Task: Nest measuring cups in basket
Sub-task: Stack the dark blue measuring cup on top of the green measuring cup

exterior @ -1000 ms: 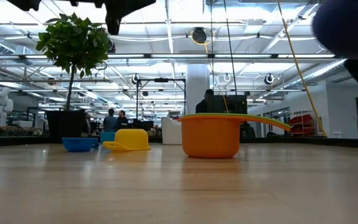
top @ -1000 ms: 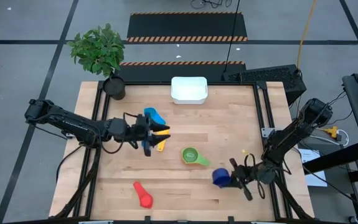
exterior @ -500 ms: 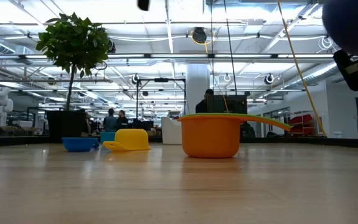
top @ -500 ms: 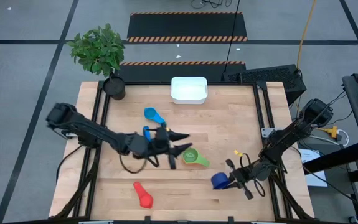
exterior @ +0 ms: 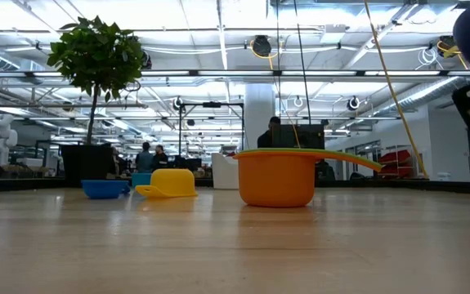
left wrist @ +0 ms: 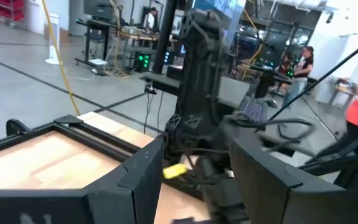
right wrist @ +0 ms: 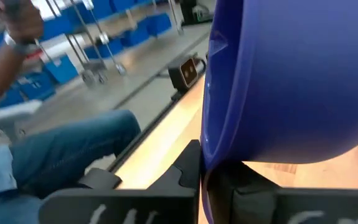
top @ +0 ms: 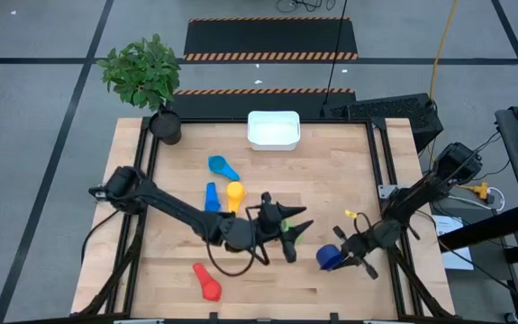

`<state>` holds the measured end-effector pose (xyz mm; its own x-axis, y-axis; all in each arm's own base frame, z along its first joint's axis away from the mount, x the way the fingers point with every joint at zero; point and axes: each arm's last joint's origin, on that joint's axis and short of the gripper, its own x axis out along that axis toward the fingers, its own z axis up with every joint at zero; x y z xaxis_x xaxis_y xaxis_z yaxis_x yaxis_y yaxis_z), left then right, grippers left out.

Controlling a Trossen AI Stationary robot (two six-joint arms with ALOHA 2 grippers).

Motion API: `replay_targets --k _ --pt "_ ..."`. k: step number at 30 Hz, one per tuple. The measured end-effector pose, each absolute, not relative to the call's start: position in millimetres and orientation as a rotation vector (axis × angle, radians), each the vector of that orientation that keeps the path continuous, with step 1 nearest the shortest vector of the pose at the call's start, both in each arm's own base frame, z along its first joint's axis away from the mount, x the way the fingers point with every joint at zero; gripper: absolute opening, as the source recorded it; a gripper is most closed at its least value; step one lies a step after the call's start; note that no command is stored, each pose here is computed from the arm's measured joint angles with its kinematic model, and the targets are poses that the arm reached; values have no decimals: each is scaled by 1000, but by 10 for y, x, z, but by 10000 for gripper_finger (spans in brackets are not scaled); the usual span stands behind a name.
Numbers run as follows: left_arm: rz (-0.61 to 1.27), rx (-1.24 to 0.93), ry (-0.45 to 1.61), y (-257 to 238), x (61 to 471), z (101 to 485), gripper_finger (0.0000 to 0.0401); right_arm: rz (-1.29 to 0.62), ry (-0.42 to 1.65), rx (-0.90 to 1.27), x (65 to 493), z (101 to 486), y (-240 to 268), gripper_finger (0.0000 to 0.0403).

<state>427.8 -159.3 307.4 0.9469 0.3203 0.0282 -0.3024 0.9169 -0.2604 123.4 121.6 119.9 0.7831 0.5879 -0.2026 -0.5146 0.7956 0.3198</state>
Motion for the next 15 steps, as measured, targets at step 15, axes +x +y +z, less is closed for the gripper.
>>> replay_targets --k 15 --pt "439 -316 -52 -1934 4317 2940 186 632 241 246 1287 1256 1174 0"
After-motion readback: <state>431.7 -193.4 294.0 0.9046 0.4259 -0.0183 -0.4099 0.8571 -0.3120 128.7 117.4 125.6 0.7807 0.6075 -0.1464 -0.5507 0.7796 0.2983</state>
